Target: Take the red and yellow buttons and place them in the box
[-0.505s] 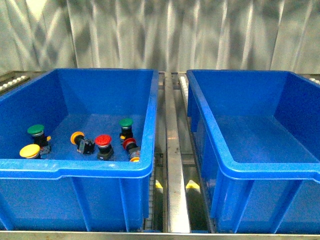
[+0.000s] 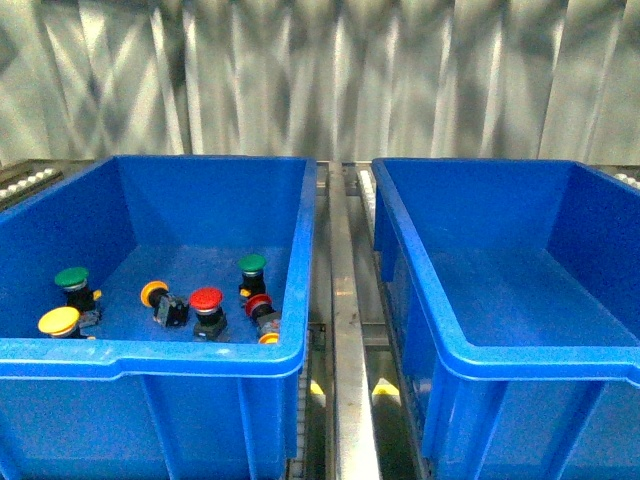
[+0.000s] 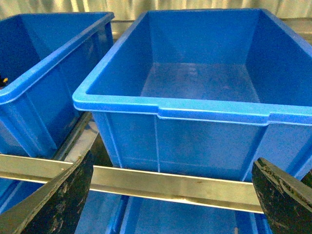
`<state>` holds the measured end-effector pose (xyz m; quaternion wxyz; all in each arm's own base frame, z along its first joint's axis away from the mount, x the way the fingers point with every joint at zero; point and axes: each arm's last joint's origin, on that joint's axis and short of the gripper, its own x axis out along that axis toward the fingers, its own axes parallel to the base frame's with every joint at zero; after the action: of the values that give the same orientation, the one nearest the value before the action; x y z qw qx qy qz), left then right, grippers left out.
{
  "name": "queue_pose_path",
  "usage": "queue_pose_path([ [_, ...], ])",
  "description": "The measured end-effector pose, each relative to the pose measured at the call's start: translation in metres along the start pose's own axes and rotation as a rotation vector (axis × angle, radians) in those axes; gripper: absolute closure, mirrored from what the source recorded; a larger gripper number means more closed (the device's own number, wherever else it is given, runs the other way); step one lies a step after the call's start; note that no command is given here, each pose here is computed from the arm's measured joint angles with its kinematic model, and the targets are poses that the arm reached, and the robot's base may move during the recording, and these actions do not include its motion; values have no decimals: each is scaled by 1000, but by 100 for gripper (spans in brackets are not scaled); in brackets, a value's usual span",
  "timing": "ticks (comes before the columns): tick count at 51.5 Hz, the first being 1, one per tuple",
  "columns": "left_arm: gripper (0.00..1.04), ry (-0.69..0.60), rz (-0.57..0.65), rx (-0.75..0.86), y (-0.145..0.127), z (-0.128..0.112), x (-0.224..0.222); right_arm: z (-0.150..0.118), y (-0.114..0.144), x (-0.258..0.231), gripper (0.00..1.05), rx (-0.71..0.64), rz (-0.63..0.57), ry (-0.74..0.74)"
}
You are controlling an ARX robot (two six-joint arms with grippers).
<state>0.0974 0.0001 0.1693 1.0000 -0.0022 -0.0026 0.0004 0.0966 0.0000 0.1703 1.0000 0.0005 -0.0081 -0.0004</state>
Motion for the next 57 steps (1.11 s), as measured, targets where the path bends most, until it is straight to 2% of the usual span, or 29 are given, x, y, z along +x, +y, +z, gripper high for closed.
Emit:
queue_pose_path([
  [57,8,0,0,0,0,0,0,0,0,0,7,0,0,0],
])
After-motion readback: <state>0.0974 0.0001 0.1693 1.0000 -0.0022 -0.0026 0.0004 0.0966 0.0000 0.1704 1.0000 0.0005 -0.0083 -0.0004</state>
